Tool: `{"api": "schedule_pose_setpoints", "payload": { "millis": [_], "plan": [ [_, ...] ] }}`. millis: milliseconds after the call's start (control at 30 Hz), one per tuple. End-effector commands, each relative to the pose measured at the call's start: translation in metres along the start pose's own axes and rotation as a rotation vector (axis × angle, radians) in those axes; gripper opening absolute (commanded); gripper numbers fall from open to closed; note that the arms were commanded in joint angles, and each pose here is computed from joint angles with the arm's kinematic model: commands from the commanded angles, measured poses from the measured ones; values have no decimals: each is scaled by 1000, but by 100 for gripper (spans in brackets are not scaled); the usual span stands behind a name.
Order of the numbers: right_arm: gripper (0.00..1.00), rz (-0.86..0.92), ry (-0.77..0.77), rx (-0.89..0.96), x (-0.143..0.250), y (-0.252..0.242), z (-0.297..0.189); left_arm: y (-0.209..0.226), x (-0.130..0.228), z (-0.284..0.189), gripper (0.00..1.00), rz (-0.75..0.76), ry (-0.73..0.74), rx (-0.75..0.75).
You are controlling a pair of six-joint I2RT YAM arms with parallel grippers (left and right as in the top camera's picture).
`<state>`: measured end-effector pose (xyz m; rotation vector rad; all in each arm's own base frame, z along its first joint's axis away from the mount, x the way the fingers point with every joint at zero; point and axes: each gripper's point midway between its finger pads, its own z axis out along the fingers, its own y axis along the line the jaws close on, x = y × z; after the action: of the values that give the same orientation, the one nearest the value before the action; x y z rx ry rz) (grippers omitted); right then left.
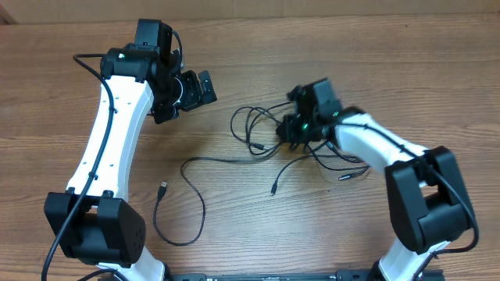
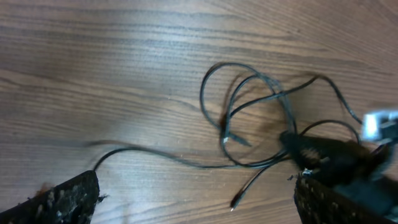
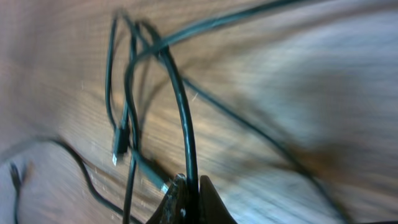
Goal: Untangle cables
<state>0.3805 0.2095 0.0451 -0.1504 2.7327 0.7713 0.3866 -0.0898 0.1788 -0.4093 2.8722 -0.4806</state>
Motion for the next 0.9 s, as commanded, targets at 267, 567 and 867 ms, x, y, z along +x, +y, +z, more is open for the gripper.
{"api": "schedule_pose_setpoints", "payload": {
  "millis": [267,567,867],
  "plan": [
    [4,273,-232,264,-80,-17,-136,-5,-4,-11,100,35,-36,8],
    [4,465,-164,777,-3,-89,-110,-5,-3,-11,100,34,-30,8],
    [4,63,-192,386,-58,12,-154,-68,19,-10,98,309,30,274]
  ]
}}
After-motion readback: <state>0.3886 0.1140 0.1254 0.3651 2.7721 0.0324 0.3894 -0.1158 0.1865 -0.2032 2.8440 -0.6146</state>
